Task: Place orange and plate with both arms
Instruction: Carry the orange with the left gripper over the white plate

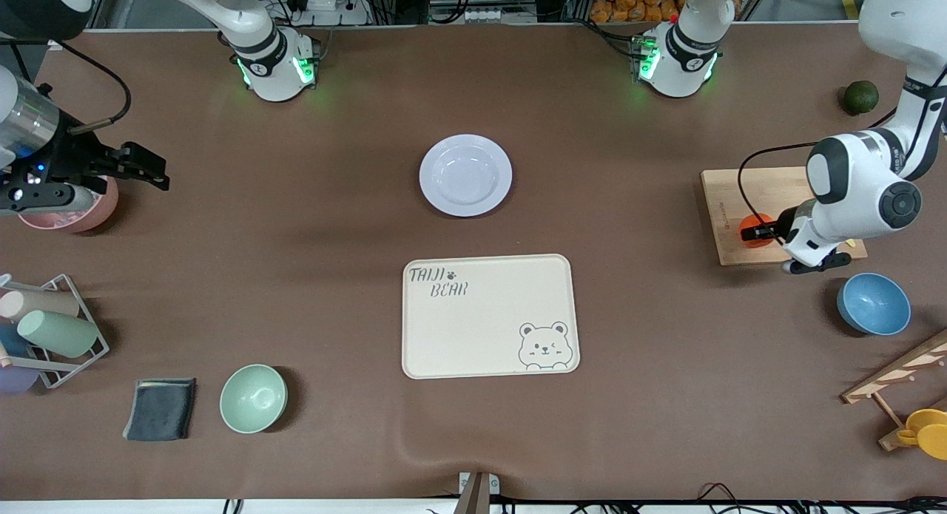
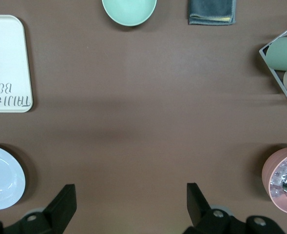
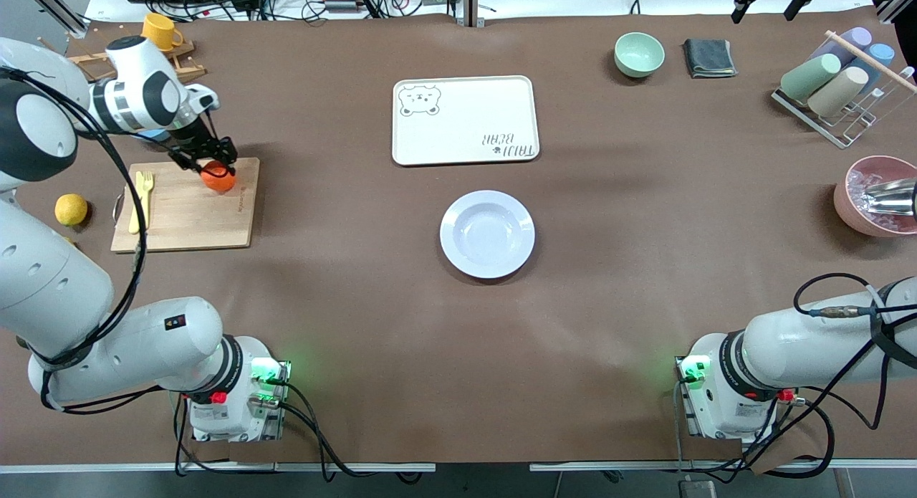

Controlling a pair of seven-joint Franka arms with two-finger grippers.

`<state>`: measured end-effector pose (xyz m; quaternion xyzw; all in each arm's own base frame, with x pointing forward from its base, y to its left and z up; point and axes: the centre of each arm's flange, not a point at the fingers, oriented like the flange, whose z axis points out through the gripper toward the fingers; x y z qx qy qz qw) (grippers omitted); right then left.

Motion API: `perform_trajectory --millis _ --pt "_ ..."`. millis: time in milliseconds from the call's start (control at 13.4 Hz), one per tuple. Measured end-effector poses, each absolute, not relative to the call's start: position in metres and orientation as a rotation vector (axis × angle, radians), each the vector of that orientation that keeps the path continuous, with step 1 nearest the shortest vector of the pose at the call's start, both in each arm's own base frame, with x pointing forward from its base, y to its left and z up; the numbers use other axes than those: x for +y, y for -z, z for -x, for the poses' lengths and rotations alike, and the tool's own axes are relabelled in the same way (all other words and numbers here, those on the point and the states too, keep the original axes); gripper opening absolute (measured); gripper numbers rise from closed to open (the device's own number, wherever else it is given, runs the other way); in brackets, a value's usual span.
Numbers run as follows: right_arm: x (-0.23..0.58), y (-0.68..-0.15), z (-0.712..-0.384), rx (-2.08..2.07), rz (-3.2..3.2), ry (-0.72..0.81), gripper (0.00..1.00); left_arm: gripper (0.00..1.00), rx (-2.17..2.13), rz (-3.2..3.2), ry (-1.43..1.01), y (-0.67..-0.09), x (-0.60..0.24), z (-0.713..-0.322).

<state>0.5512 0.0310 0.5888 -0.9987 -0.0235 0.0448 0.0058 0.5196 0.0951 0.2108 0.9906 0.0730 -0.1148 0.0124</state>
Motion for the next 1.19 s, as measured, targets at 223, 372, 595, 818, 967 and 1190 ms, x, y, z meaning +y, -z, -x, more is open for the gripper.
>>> perform_trajectory --millis 223,372,595,818,967,1190 --pt "0.03 -0.583 -0.551 -0.072 3.125 -0.159 1.0 0.7 0.071 -3.051 0.339 -0.267 0.019 -0.546" --pt "0.03 -0.583 -0.551 -0.072 3.125 -0.156 1.0 0.7 0.063 -3.011 0.335 -0.316 -0.051 -0.563" --pt "0.031 -0.583 -0.551 -0.073 3.126 -0.151 1.0 0.7 0.159 -3.014 0.334 -0.351 -0.161 -0.56" --pt "0.031 -0.583 -0.551 -0.073 3.126 -0.151 1.0 0.7 0.197 -3.008 0.376 -0.348 -0.258 -0.528" --pt "0.031 -0.583 -0.551 -0.072 3.126 -0.151 1.0 0.7 0.27 -3.003 0.382 -0.338 -0.313 -0.505" --pt "0.031 -0.583 -0.551 -0.072 3.126 -0.152 1.0 0.7 0.452 -2.982 0.39 -0.308 -0.394 -0.46"
